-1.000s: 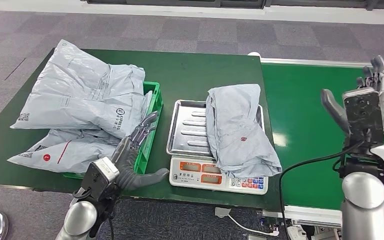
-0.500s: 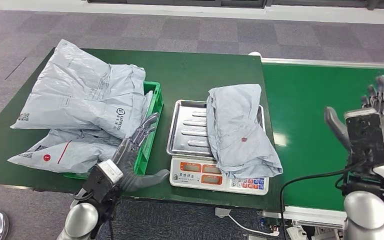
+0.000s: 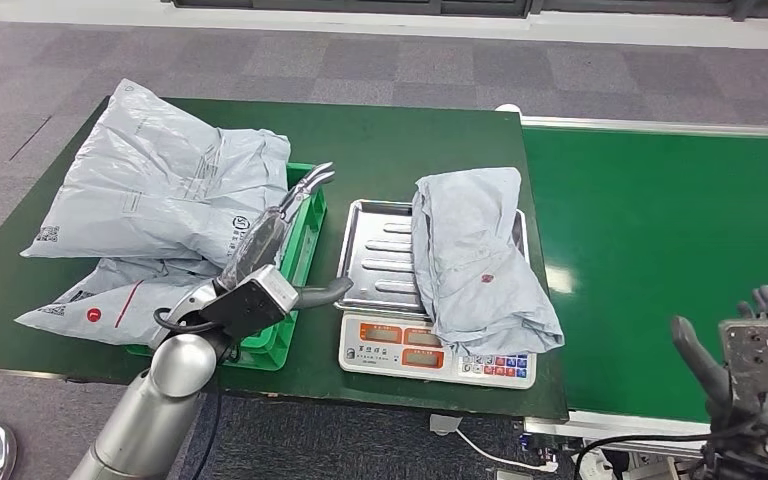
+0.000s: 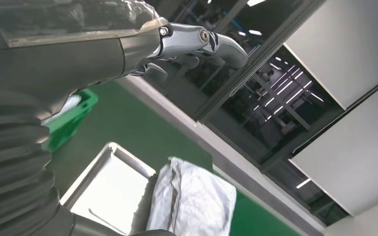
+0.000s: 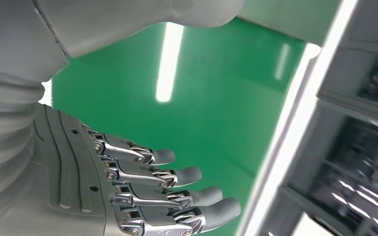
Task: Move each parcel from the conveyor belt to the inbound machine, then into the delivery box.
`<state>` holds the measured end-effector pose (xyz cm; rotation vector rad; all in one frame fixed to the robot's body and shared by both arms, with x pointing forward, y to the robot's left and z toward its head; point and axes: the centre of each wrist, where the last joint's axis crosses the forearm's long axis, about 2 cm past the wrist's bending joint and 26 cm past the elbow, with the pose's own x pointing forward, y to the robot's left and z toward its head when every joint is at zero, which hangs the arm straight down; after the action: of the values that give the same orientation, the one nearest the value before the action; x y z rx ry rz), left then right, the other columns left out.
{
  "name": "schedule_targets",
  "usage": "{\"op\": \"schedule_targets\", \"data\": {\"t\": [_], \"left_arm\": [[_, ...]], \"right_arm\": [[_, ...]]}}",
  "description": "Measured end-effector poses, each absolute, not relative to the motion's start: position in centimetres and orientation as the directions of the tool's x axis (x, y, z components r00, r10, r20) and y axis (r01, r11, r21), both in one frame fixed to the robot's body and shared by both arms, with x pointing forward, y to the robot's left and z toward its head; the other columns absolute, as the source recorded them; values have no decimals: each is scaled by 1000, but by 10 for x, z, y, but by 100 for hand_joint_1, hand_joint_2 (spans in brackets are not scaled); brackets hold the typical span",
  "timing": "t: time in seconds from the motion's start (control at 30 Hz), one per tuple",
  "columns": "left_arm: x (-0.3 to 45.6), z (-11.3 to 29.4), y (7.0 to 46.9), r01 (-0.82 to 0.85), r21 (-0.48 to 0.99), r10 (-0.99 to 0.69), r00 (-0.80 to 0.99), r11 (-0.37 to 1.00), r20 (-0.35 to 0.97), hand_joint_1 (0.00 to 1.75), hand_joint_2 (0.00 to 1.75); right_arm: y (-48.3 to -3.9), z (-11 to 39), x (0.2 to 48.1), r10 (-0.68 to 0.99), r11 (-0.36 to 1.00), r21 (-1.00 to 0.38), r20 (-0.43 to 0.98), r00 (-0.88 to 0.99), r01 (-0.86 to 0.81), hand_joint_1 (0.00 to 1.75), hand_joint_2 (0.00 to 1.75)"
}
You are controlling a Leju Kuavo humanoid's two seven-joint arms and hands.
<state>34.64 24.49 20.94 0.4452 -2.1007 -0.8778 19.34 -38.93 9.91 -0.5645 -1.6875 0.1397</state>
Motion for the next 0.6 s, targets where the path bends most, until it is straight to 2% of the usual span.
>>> {"op": "schedule_targets", "data": {"t": [0.23, 0.43, 0.6], "left_arm": [[372, 225, 236, -39, 781, -607, -653, 623, 452, 0, 175], [387, 235, 229, -34, 798, -607, -669, 602, 429, 0, 175], [396, 232, 220, -39, 820, -620, -674, 572, 401, 0, 175]], "right_arm": [[-377, 91, 177, 391, 898, -369, 919, -47, 241, 0, 175], [-372, 87, 174, 344, 922, -325, 937, -59, 210, 0, 175], [-361, 83, 177, 271, 960, -263, 959, -80, 92, 0, 175]]}}
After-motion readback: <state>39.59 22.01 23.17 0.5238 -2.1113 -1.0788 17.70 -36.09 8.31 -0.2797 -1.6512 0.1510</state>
